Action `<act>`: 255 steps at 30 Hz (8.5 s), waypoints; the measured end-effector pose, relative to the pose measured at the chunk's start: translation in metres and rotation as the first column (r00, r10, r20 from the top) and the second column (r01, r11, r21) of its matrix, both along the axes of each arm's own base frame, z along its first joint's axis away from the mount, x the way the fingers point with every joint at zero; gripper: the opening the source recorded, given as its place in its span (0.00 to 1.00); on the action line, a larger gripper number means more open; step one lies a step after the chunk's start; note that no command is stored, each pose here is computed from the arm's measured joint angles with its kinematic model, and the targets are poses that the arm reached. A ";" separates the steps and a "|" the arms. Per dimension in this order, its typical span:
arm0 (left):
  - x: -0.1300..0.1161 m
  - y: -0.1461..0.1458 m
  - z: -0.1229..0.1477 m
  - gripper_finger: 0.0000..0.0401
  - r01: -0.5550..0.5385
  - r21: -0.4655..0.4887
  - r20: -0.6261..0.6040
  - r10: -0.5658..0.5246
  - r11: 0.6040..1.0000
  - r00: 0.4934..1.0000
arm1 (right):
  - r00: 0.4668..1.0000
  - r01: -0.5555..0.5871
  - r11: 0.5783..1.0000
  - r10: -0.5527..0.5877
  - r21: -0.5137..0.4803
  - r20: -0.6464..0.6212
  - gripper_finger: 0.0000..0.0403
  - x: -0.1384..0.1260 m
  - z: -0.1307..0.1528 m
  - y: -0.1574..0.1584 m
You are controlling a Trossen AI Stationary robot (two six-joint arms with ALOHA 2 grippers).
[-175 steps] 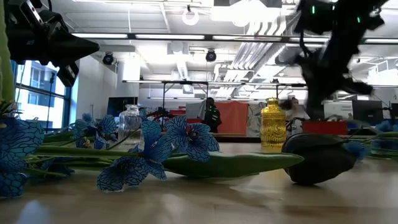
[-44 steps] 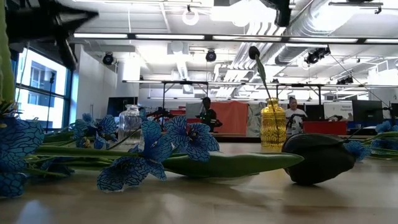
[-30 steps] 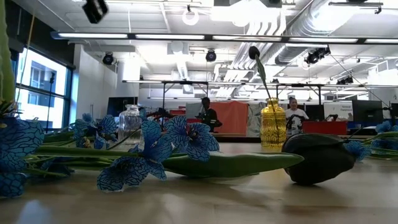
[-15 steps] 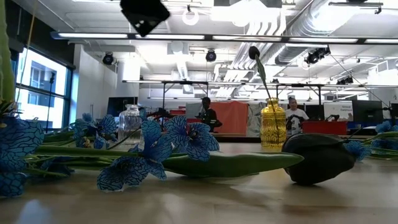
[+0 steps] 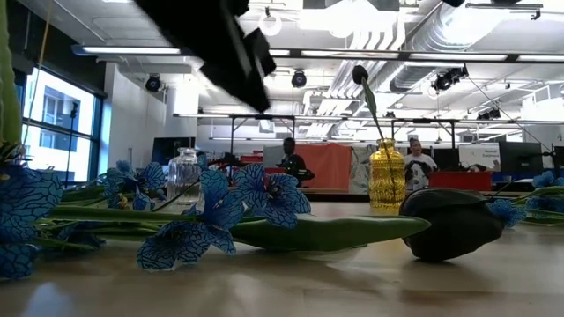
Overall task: Sort flowers into vase by color
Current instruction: Put the bottom black tulip flower into the yellow crystal vase, then put the black tulip flower into the yellow crystal vase
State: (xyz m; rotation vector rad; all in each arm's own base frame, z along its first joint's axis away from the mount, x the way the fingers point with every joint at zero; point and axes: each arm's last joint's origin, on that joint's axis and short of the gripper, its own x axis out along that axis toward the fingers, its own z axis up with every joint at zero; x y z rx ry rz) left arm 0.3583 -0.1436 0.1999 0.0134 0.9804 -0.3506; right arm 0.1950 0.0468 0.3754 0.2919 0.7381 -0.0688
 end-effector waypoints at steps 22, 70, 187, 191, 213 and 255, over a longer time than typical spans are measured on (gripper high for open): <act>0.001 -0.032 -0.063 0.41 0.040 0.170 -0.081 -0.027 0.985 0.996 | 0.971 0.240 0.956 -0.237 0.171 -0.033 0.60 0.011 -0.006 0.001; -0.003 0.045 0.115 0.00 -0.537 -0.130 0.657 0.478 0.833 0.583 | 0.877 0.092 0.994 -0.052 -0.061 0.477 0.60 -0.034 0.131 -0.011; 0.145 0.279 0.041 0.36 -0.651 -0.254 0.741 0.576 0.716 0.345 | 0.890 0.388 0.875 -0.273 -0.290 0.366 0.60 -0.012 0.119 -0.010; 0.135 0.277 0.055 0.42 -0.672 -0.198 0.695 0.586 0.714 0.417 | 0.894 0.384 0.874 -0.272 -0.298 0.357 0.60 -0.012 0.118 -0.010; -0.015 0.209 0.089 0.49 -0.723 -0.008 0.254 0.701 0.691 0.667 | 0.936 0.325 0.826 -0.209 -0.461 0.284 0.60 -0.015 0.114 -0.012; -0.169 0.280 -0.067 0.33 -0.772 0.442 -0.553 0.817 0.457 0.167 | 0.932 0.349 0.819 -0.252 -0.456 0.261 0.60 -0.018 0.110 -0.013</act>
